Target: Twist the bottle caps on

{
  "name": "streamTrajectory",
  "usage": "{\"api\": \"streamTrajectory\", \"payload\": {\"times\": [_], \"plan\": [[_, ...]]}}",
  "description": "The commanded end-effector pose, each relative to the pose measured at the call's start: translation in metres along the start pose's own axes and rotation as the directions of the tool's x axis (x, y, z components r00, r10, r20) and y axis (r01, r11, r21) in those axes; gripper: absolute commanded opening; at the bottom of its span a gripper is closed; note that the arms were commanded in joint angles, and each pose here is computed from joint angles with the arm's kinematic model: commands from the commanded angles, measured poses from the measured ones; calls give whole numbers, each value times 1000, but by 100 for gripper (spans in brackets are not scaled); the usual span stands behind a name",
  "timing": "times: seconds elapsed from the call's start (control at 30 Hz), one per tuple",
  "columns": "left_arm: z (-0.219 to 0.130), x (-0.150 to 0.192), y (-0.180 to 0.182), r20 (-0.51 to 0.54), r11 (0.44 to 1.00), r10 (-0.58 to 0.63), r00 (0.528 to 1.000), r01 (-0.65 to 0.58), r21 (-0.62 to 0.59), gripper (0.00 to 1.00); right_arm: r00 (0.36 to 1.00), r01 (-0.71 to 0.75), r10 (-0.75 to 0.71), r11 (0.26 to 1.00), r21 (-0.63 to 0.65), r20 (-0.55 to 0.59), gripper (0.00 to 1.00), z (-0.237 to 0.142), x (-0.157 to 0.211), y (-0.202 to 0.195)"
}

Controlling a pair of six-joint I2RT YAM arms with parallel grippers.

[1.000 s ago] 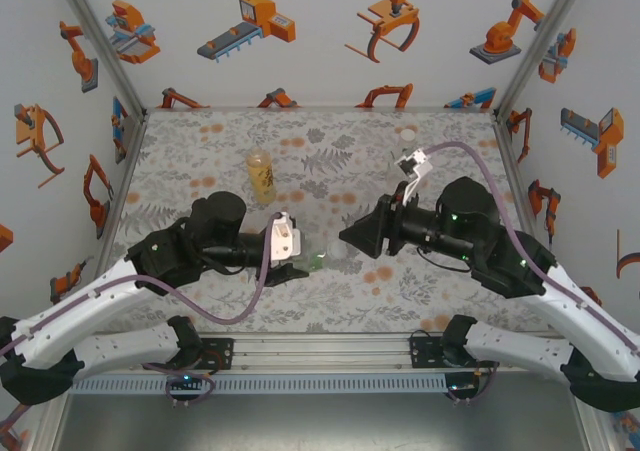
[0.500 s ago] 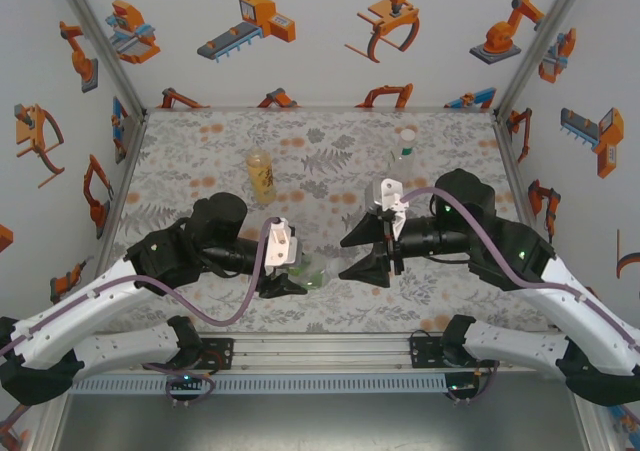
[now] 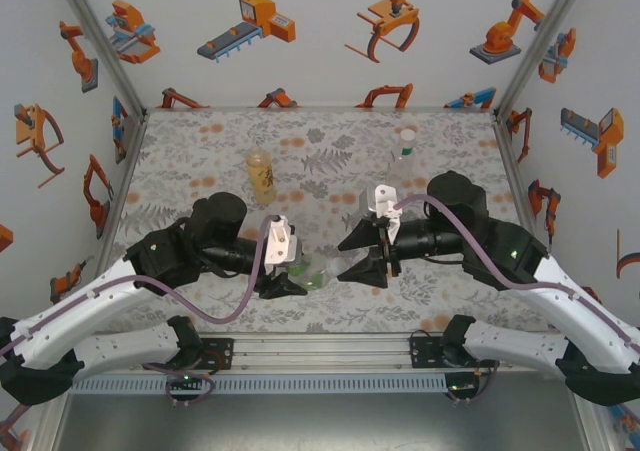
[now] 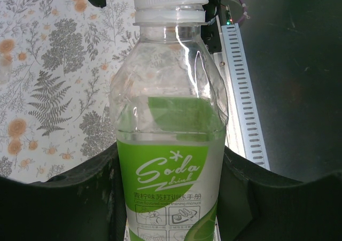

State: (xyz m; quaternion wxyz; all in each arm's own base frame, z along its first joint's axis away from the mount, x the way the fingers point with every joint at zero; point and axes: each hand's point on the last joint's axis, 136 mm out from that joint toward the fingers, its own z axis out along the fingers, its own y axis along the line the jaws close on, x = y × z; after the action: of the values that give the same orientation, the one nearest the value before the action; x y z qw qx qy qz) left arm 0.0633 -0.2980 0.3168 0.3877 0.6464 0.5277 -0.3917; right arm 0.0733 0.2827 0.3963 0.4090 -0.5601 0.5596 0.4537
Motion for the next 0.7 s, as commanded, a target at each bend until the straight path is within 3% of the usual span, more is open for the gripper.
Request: {"api": "streamTrajectory", "payload": {"times": [0.0,0.2,0.37,0.6,0.67], "plan": [[-5,-17,-2,47,1000,9,999,-9,7,0,999,33,-33,999,-2,31,50,1,-6,0],[-4,-17,-1,47,1000,5,999,-5,7,0,999,24,-24,1000,-2,31,42,3,-4,-1],[-3,-17,0,51,1000,3,999,-4,2,0,1000,10,-10,1000,-12,18,46,5,0,-1],[-3,-18,1,57,1000,5,998,-5,0,0,1000,8,-8,1000,0,17,40,5,2,-3],[-2,-19,1,57,1000,4,998,-4,0,0,1000,3,-3,1000,4,17,32,5,2,-3]]}}
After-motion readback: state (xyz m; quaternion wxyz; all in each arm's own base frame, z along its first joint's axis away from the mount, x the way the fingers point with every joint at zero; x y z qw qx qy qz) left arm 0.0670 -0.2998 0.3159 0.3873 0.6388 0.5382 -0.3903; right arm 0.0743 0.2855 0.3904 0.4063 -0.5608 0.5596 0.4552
